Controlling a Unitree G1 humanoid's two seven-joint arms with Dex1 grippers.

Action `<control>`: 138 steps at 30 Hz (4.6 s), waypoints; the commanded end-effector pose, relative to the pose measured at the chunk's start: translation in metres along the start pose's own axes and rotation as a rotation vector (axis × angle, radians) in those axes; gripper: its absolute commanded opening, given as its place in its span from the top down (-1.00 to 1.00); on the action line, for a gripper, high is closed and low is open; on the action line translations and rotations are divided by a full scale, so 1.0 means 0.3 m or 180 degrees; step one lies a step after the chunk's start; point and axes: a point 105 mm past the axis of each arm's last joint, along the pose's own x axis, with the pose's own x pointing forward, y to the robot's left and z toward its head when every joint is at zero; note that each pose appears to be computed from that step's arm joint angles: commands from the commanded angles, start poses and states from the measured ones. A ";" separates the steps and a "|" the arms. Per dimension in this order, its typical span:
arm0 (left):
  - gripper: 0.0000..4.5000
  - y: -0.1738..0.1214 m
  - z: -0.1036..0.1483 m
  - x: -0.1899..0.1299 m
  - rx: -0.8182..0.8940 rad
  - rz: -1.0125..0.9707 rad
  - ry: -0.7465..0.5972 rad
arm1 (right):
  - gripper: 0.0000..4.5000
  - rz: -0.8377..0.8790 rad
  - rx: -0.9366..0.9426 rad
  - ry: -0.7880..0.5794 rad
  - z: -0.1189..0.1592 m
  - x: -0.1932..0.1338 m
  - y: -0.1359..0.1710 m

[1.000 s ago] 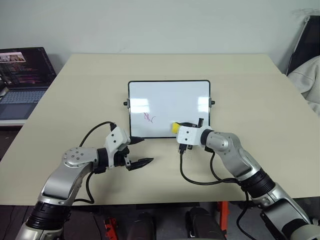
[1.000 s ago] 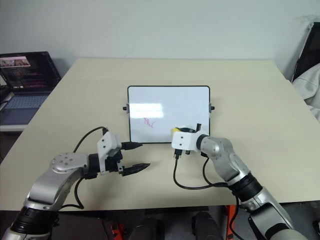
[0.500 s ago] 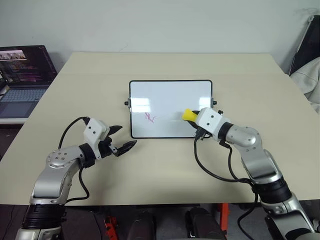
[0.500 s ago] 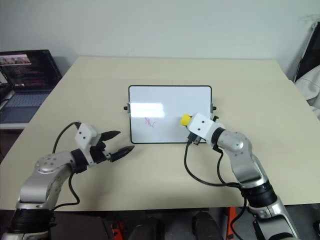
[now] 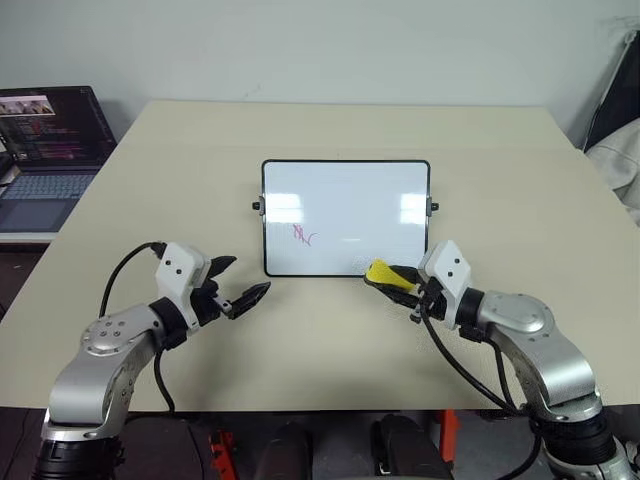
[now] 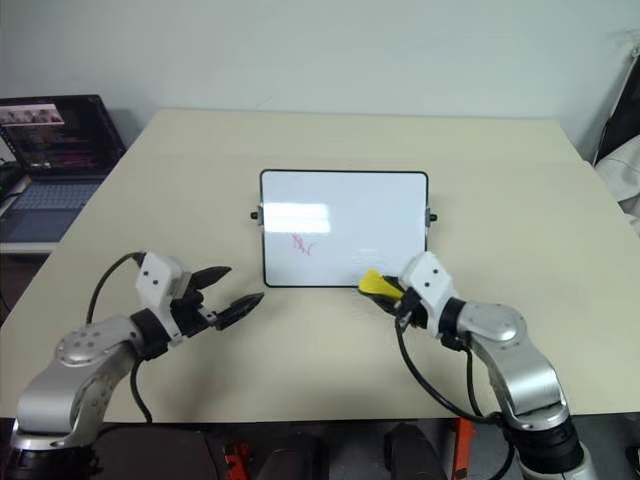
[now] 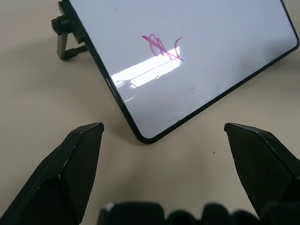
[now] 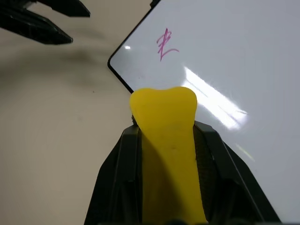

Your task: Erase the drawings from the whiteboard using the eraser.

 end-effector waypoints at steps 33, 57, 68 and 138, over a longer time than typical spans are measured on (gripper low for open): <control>-1.00 -0.009 0.040 0.007 0.0175 -0.0010 -0.0053 | 0.50 -0.0019 -0.1860 -0.0142 0.261 0.504 -0.082; -1.00 -0.023 0.010 0.012 0.0152 -0.0094 -0.0045 | 0.51 0.0740 -0.2439 0.0823 -0.010 0.475 -0.085; -1.00 -0.033 0.008 0.017 0.0141 -0.0151 -0.0050 | 0.51 -0.0319 -0.2408 0.0387 0.146 0.498 -0.228; -1.00 -0.521 0.330 0.421 0.1469 -0.3076 -0.0676 | 0.35 -0.2863 0.1160 0.0478 -0.215 -0.189 -0.514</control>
